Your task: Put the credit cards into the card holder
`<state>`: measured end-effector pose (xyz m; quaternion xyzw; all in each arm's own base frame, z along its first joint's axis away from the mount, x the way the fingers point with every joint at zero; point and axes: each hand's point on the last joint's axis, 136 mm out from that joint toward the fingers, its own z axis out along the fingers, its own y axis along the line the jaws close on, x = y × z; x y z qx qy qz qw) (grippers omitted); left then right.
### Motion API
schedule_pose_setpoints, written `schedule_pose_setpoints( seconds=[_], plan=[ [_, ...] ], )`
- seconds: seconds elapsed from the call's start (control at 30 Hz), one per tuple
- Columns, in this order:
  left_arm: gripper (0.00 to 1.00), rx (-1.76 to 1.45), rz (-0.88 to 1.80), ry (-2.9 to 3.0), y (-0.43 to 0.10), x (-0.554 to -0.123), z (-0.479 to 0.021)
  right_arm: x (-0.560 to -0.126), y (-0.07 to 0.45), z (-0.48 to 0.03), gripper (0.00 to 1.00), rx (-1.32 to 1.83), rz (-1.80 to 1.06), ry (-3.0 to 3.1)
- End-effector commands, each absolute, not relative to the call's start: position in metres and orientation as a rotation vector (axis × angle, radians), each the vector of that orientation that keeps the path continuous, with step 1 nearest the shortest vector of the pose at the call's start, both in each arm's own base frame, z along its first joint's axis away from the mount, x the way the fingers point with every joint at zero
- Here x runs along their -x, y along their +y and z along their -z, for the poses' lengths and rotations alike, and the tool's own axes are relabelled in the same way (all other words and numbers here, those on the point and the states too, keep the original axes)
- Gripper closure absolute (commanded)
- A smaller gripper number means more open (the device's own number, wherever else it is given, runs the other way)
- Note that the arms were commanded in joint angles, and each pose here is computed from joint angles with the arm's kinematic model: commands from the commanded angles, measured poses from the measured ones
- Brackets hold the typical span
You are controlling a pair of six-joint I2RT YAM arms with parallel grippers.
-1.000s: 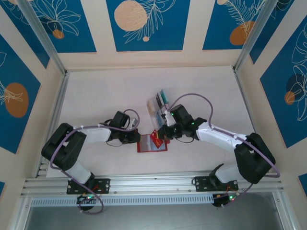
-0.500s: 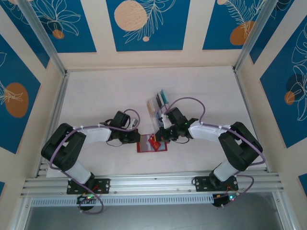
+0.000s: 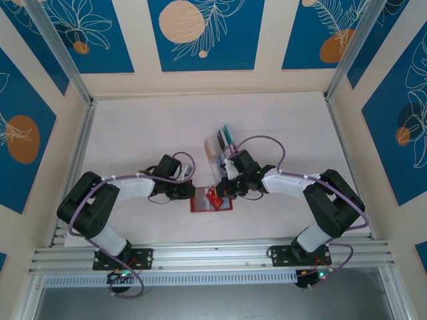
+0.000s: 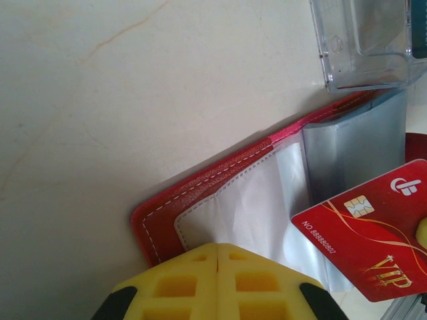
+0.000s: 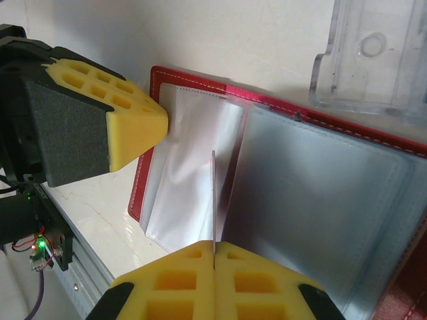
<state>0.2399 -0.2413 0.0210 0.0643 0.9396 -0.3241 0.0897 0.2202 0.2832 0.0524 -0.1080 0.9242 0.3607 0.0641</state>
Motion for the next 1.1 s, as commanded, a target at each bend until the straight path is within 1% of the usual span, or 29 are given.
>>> schedule_pose_setpoints(
  seconds=[0.0,0.57,0.87,1.07],
  plan=[
    [0.97,-0.173,0.833,2.883,-0.222,-0.227,-0.004,-0.212,0.276,-0.033,1.0,0.271,-1.051,2.891],
    [0.97,-0.175,0.831,2.894,-0.221,-0.223,0.0,-0.218,0.29,-0.023,1.0,0.202,-1.156,2.932],
    [0.97,-0.17,0.817,2.901,-0.218,-0.221,0.002,-0.215,0.27,-0.039,1.0,0.182,-1.117,2.909],
    [0.97,-0.168,0.817,2.9,-0.218,-0.222,0.002,-0.211,0.267,-0.033,1.0,0.164,-1.115,2.928]
  ],
)
